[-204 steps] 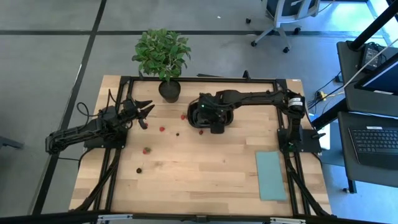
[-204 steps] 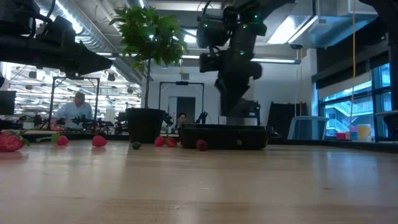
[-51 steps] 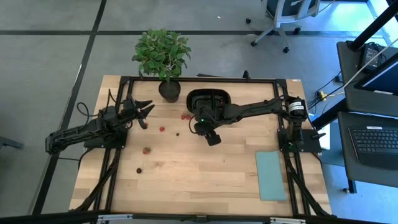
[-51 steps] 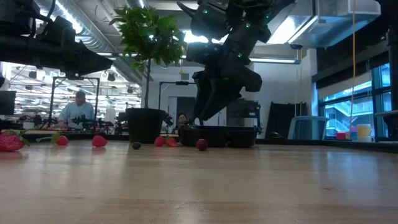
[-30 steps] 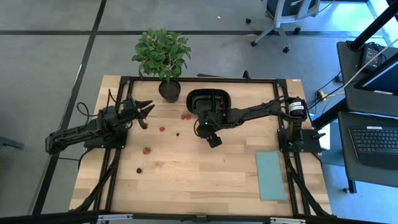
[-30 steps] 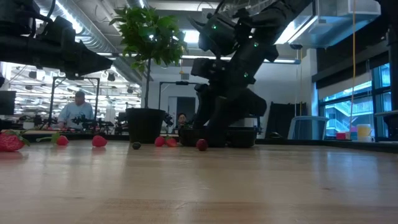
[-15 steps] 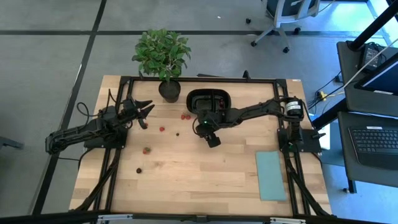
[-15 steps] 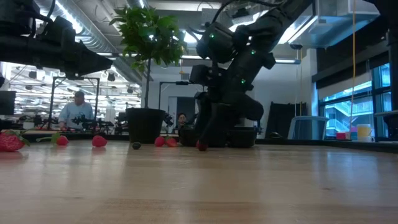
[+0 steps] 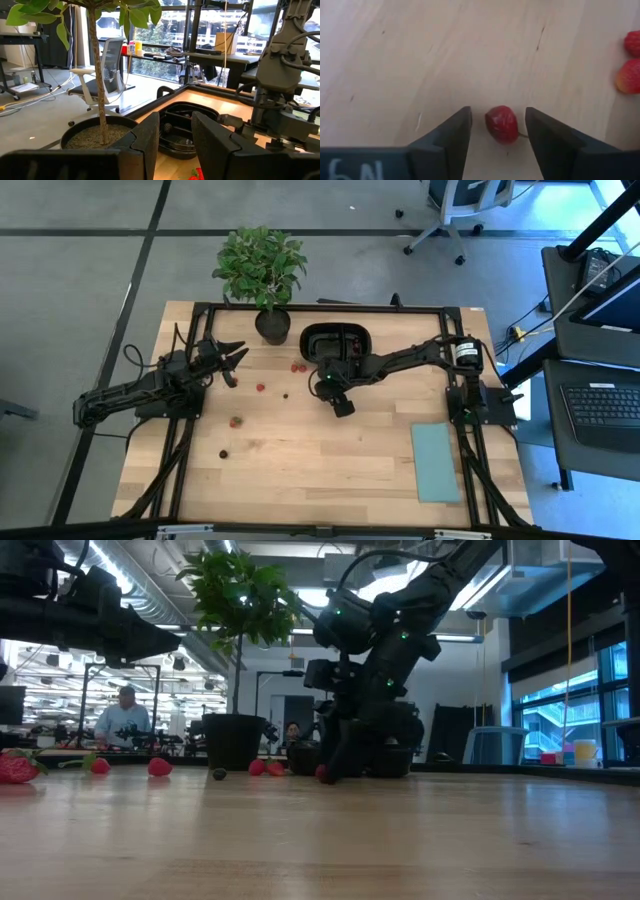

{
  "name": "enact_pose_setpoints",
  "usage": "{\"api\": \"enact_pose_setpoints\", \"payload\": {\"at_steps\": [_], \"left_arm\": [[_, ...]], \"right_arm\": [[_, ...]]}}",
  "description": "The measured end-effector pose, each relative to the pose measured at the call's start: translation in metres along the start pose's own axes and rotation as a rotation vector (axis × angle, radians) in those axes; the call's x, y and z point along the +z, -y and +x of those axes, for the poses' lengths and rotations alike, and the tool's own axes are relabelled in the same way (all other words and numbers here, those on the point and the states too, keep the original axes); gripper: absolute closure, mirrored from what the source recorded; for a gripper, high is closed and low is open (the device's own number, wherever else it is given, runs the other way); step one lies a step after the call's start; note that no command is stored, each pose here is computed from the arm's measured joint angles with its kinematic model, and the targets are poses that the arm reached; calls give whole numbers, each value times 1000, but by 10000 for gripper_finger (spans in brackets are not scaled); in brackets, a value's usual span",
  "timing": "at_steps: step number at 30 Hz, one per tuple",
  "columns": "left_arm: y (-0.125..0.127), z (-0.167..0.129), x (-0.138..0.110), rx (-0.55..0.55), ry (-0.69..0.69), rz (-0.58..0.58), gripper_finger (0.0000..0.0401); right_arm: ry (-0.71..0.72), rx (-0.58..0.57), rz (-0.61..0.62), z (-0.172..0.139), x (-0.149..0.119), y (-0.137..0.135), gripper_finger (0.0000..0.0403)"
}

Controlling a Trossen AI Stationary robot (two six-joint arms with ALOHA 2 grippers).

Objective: Pick and placing Produce into tupperware
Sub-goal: Put the red cherry into the black container

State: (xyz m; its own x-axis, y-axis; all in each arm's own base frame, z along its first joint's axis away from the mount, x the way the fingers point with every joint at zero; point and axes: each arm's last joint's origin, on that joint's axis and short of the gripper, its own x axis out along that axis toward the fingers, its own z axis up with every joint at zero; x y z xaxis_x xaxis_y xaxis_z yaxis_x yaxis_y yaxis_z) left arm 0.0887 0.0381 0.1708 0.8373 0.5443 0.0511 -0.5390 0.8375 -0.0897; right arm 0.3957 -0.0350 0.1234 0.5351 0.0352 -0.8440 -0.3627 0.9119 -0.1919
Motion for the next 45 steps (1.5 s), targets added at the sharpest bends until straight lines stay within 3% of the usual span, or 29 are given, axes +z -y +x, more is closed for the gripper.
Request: {"api": "enact_pose_setpoints", "payload": {"at_steps": [17, 24, 32, 38, 45], "left_arm": [[0, 0, 0, 0, 0, -1, 291], [0, 0, 0, 0, 0, -1, 291], [0, 0, 0, -1, -3, 0, 291], [0, 0, 0, -1, -4, 1, 291], [0, 0, 0, -1, -4, 1, 291]], "right_arm": [[-13, 9, 1, 0, -1, -1, 324], [-77, 15, 14, -20, 6, 5, 339], [-101, -16, 148, -78, 11, 42, 337], [-119, -70, 294, -106, -15, 77, 336], [-172, -118, 470, -108, -53, 112, 336]]}}
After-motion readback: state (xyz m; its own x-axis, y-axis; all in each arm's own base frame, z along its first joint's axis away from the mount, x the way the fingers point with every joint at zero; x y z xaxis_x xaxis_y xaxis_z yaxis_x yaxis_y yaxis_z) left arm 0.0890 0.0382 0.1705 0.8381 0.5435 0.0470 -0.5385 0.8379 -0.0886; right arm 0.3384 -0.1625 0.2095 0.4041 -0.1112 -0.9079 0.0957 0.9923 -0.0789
